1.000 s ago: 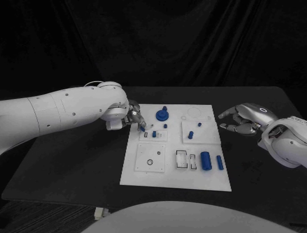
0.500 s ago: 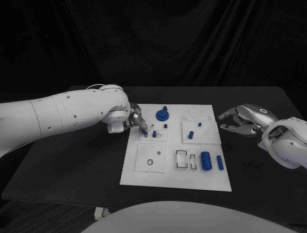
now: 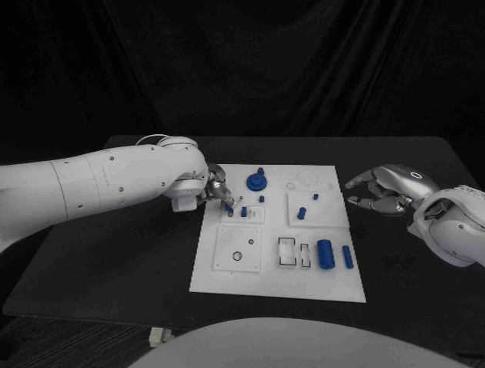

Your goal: Assemble the parts on the task board

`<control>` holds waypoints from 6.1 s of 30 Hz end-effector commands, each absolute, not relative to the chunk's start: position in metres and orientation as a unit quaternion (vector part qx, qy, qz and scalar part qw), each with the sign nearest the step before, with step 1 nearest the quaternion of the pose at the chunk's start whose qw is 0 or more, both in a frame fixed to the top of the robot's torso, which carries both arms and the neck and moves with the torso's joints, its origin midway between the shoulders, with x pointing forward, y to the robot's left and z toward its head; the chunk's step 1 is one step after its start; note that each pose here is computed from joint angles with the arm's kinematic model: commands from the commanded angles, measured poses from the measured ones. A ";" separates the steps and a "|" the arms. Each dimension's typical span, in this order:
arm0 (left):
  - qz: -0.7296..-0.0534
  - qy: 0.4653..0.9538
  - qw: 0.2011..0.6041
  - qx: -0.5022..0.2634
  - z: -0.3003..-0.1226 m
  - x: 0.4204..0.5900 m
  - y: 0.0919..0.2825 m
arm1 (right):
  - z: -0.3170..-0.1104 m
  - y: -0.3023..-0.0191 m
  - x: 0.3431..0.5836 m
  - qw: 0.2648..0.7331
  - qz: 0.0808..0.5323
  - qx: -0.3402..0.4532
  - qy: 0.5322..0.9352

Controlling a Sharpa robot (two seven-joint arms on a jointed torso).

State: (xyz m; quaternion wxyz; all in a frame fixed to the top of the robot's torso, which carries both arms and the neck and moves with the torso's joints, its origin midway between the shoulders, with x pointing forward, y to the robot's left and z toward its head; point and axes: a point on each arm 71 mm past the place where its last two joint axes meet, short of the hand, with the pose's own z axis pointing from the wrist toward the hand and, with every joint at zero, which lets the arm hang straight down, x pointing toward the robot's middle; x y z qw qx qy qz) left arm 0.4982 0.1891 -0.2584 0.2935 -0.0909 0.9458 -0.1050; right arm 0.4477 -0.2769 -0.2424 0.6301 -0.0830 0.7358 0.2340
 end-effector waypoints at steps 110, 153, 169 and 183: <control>-0.090 0.964 0.246 -0.036 -0.273 0.486 0.186 | -0.245 -0.279 0.447 0.627 0.224 -0.077 0.742; -0.093 0.953 0.282 -0.066 -0.271 0.495 0.188 | -0.246 -0.278 0.448 0.626 0.224 -0.077 0.743; -0.096 0.949 0.292 -0.074 -0.270 0.497 0.189 | -0.247 -0.278 0.448 0.625 0.224 -0.078 0.744; -0.094 0.950 0.288 -0.072 -0.271 0.497 0.191 | -0.247 -0.278 0.448 0.624 0.224 -0.077 0.744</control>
